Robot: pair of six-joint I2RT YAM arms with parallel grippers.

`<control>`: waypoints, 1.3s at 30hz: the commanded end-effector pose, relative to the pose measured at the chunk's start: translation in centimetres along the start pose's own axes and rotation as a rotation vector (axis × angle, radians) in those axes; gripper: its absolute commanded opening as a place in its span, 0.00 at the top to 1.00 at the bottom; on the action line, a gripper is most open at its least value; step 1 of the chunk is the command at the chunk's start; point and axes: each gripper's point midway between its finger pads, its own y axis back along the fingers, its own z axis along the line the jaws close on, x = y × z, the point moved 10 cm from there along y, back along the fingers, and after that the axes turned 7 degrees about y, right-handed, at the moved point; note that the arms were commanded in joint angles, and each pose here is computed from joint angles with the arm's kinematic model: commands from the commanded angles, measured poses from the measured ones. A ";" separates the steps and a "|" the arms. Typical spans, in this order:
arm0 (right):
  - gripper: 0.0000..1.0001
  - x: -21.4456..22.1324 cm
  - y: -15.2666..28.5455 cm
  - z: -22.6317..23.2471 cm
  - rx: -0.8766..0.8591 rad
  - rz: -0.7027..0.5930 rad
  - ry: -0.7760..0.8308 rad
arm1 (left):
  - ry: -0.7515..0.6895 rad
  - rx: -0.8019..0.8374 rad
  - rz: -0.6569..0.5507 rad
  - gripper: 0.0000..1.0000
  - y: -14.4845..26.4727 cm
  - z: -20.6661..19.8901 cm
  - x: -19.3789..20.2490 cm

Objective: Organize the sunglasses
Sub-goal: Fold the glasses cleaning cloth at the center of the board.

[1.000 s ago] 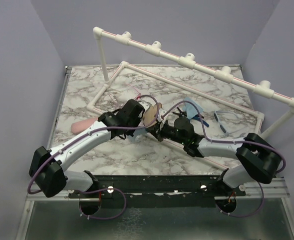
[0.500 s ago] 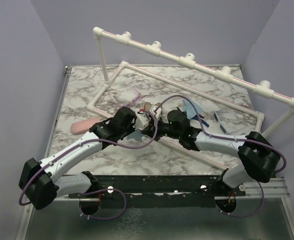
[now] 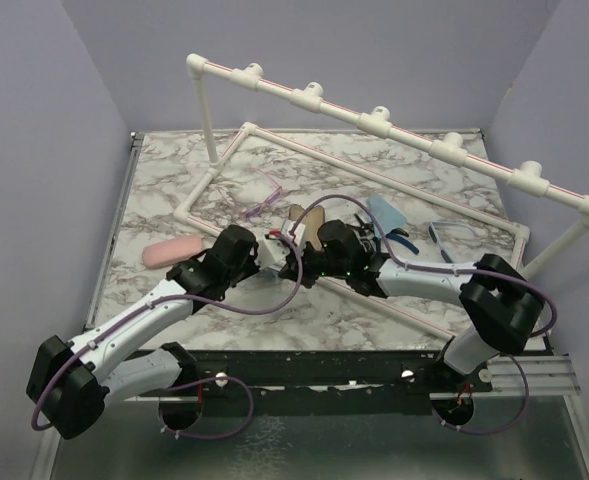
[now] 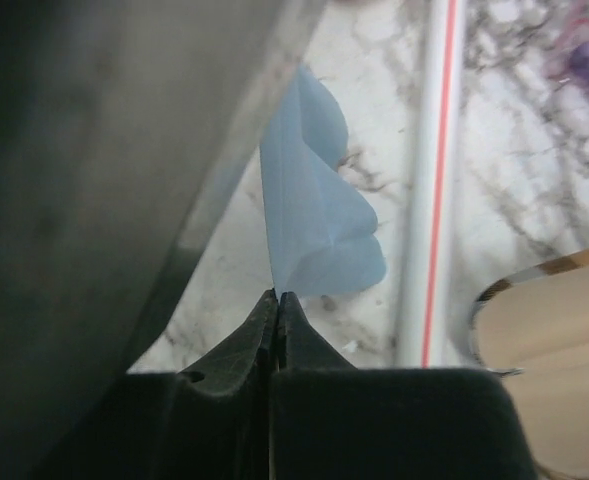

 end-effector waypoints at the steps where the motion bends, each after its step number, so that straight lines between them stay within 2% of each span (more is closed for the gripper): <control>1: 0.99 2.3 -0.9 3.3 -0.130 0.057 -0.079 | -0.194 0.280 -0.005 1.00 0.1 -3.4 2.0; 7: 1.00 4.1 -1.2 6.0 -0.199 0.118 -0.153 | -0.266 0.396 0.104 1.00 0.2 -5.5 5.3; 19: 0.99 4.6 -2.2 9.7 -0.353 0.190 -0.228 | -0.332 0.538 0.149 1.00 0.7 -7.4 7.3; 23: 0.99 4.6 -2.1 9.5 -0.331 0.180 -0.224 | -0.286 0.484 0.154 1.00 0.2 -7.3 7.1; 28: 1.00 4.2 -0.9 9.7 -0.334 0.067 -0.172 | -0.263 0.475 0.159 1.00 -0.3 -7.0 6.7; 34: 0.99 4.6 -0.1 9.4 -0.336 0.097 -0.118 | -0.200 0.505 0.204 1.00 -1.1 -6.2 7.0; 39: 0.94 5.6 1.7 9.0 -0.338 0.095 -0.106 | -0.151 0.526 0.243 1.00 -1.6 -4.7 7.3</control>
